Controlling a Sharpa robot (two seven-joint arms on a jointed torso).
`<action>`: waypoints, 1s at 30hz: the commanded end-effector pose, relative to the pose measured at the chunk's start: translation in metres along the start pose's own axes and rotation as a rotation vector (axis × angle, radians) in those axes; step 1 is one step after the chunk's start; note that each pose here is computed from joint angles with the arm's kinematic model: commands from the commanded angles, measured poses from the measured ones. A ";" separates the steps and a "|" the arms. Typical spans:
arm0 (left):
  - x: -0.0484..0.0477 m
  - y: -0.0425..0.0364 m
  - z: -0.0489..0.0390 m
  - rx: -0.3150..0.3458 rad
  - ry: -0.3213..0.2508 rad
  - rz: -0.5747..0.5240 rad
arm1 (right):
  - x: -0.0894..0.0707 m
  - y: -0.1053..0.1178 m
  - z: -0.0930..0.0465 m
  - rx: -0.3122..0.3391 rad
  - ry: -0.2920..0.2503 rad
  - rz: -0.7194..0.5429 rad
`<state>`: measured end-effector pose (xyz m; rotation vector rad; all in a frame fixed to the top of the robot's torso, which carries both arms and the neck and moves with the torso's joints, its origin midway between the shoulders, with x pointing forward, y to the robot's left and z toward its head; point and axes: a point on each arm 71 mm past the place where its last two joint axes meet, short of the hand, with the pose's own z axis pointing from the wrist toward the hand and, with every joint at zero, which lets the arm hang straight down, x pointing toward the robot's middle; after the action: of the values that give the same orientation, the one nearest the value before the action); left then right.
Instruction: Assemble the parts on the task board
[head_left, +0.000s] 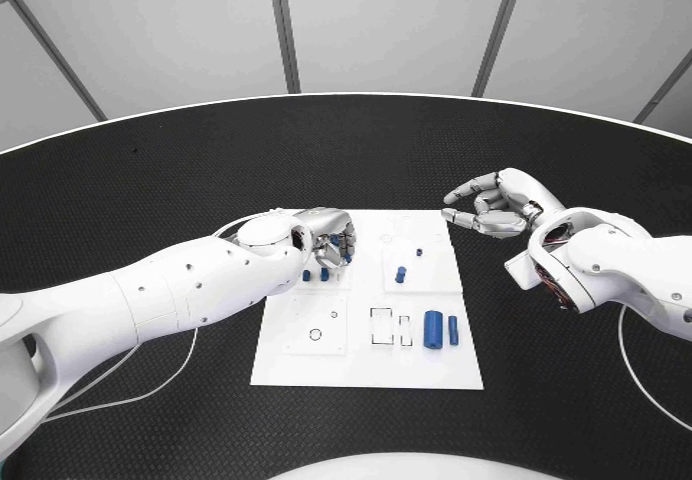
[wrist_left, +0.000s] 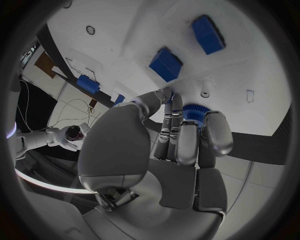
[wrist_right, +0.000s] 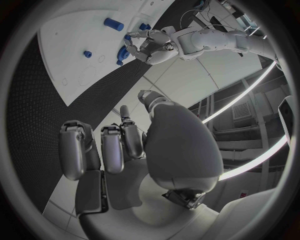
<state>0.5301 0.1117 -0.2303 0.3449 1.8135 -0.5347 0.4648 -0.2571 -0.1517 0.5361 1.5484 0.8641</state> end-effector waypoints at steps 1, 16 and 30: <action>-0.0003 0.0005 -0.0011 -0.001 -0.003 -0.001 | 0.000 0.000 0.000 0.000 0.000 0.000; -0.0025 0.0043 -0.0101 -0.009 -0.019 -0.007 | -0.001 -0.001 0.000 0.000 -0.004 -0.001; -0.0081 0.0075 -0.0172 -0.013 -0.040 -0.010 | -0.002 -0.001 0.001 0.000 -0.008 -0.002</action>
<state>0.5221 0.1270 -0.2202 0.3146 1.7813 -0.5330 0.4661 -0.2589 -0.1517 0.5372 1.5417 0.8594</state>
